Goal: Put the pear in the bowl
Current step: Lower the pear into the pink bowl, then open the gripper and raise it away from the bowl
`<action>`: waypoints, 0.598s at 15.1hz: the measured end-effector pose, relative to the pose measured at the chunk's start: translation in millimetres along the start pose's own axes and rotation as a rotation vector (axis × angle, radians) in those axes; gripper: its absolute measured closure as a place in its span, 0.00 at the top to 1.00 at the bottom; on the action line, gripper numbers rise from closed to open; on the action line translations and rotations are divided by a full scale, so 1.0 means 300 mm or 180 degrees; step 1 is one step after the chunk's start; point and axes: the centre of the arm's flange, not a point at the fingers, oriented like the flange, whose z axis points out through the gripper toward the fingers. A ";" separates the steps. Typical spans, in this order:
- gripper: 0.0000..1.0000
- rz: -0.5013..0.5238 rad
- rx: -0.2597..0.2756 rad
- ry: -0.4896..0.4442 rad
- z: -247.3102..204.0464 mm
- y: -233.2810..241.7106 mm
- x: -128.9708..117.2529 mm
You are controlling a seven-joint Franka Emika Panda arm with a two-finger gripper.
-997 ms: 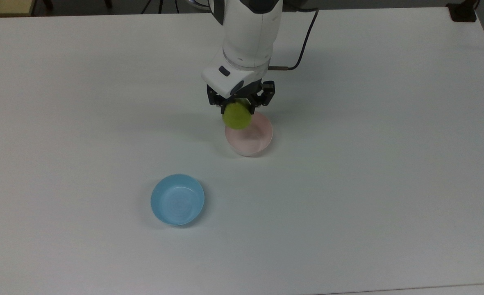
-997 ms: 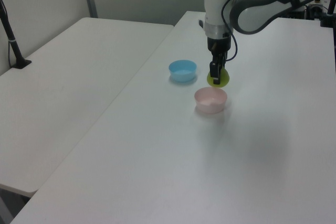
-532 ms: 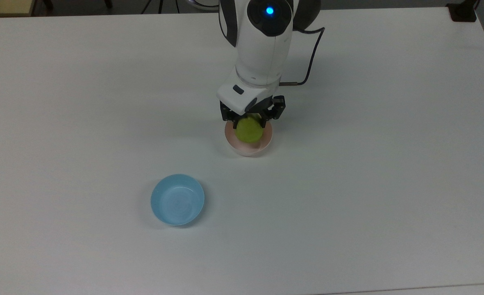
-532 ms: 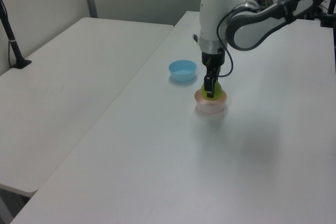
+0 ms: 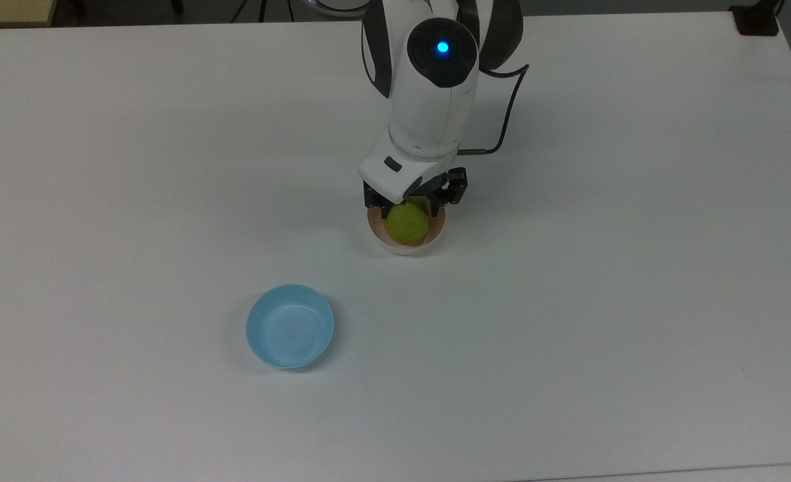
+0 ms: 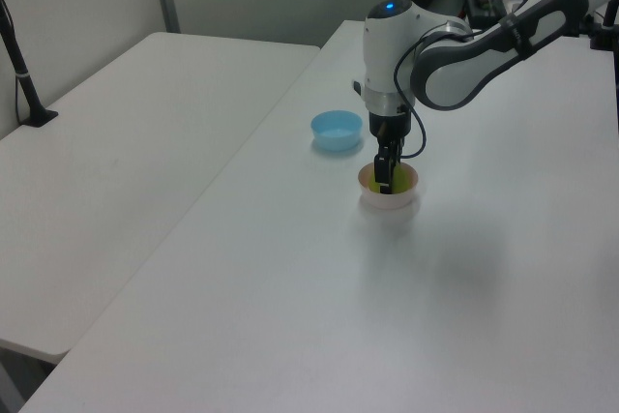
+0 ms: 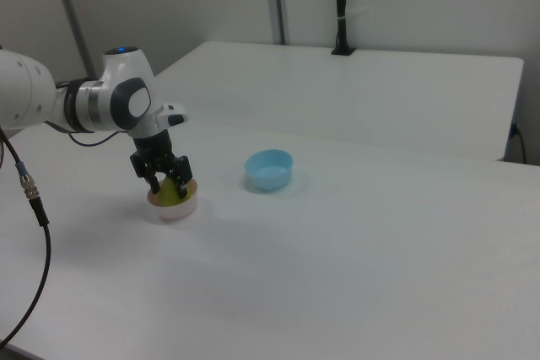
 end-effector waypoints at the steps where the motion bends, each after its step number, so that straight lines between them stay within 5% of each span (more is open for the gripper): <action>1: 0.87 0.0007 0.0002 0.0018 -0.009 0.004 0.005; 3: 1.00 0.0019 0.0008 0.0071 -0.039 0.010 0.015; 9: 1.00 0.0067 -0.0047 -0.0012 -0.271 0.046 -0.027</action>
